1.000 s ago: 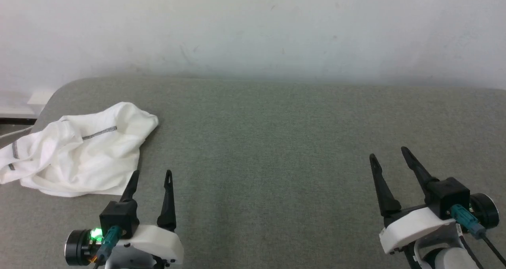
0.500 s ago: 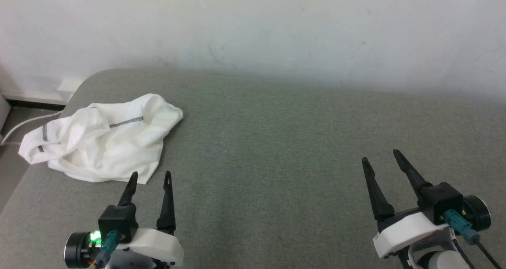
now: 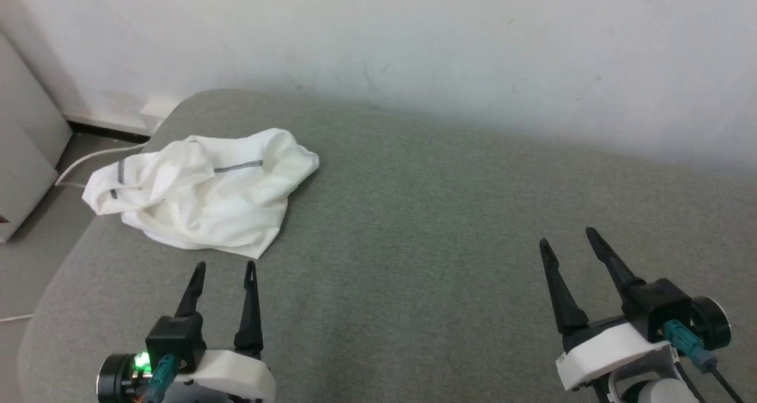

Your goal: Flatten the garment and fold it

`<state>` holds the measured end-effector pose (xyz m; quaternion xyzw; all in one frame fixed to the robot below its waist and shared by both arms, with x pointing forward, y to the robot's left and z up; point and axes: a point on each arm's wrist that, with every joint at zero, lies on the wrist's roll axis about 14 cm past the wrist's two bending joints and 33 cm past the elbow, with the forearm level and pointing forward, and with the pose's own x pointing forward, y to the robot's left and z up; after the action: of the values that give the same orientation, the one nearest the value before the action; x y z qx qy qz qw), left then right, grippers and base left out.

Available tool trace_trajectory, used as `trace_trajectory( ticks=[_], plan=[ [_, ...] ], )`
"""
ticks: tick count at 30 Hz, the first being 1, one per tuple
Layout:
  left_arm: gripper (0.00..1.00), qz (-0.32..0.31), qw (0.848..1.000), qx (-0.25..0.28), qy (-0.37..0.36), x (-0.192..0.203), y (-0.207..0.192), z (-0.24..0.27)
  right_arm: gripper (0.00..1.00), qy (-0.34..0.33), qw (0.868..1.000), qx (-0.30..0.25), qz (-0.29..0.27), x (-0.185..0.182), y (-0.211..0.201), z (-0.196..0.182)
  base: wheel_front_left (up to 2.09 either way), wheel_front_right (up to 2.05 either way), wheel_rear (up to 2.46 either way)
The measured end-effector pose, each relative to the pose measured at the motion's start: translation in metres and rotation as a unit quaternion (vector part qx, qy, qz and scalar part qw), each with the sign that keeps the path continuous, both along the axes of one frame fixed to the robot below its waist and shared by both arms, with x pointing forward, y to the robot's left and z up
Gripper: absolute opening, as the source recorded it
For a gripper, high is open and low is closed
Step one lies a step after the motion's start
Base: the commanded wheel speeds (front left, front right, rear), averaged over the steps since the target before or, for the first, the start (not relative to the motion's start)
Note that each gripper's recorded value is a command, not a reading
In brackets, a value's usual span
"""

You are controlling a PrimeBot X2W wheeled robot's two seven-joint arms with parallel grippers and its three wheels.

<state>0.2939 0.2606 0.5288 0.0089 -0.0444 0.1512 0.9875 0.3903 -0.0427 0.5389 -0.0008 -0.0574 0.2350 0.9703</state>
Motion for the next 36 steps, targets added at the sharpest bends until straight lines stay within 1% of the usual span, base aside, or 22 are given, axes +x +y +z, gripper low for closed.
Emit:
trace_trajectory(
  ticks=[19, 36],
  plan=[
    [1.0, 0.069, 0.998, -0.001, -0.012, -0.042, 0.029, -0.001, 1.0, -0.008, 0.996, 0.012, 0.086, -0.005, 0.058, 0.001, 0.0, 0.0, 0.0],
    [1.0, 0.115, 0.993, 0.0, -0.023, -0.071, 0.045, -0.001, 1.0, -0.008, 0.99, 0.023, 0.138, -0.014, 0.092, -0.001, 0.0, 0.0, 0.0]
  ],
)
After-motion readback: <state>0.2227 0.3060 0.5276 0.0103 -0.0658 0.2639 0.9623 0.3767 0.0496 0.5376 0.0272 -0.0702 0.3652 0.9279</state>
